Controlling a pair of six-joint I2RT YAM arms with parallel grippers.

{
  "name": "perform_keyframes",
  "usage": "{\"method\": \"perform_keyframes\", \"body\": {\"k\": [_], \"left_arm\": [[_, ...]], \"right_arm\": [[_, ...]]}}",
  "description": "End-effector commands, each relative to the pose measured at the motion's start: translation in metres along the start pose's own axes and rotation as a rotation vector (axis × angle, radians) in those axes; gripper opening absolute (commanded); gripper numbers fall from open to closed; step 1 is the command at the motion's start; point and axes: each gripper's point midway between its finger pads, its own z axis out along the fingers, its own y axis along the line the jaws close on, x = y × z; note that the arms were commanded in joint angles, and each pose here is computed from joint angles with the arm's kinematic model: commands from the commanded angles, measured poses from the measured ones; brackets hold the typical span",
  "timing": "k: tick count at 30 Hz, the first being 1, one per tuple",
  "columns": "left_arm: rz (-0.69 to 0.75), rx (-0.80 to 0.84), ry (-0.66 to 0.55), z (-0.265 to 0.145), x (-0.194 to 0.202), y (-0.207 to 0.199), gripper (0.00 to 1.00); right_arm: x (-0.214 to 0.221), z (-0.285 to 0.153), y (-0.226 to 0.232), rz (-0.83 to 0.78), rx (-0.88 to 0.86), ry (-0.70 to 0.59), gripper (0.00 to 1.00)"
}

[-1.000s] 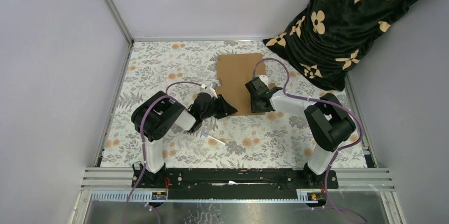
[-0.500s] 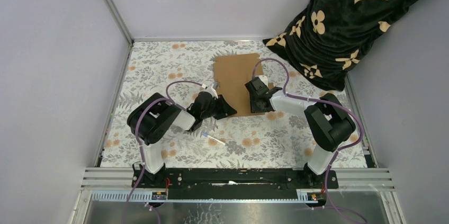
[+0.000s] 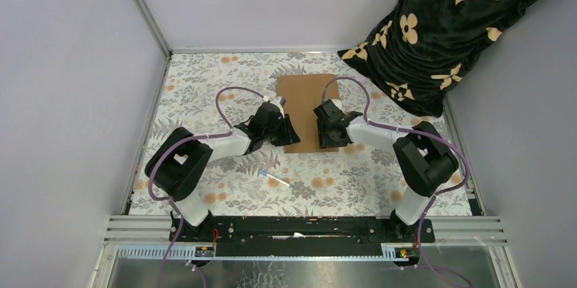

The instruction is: Fold the paper box

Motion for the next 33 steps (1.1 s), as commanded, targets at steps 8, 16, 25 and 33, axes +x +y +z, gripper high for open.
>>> {"method": "perform_keyframes", "body": {"k": [8, 16, 25, 33], "left_arm": [[0.078, -0.055, -0.050, -0.039, -0.044, -0.023, 0.31], [0.094, -0.074, -0.139, -0.097, -0.066, -0.041, 0.43], [0.064, -0.082, -0.251, -0.164, -0.068, -0.048, 0.99], [-0.016, -0.055, -0.237, -0.183, -0.026, -0.027, 0.99]], "right_arm": [[-0.045, -0.088, 0.002, -0.048, -0.033, -0.102, 0.67], [-0.063, -0.144, -0.001, -0.049, -0.109, -0.214, 0.73], [-0.047, -0.173, 0.019, -0.084, -0.304, -0.215, 0.94], [-0.018, -0.181, 0.017, -0.042, -0.364, -0.175, 0.95]]}}
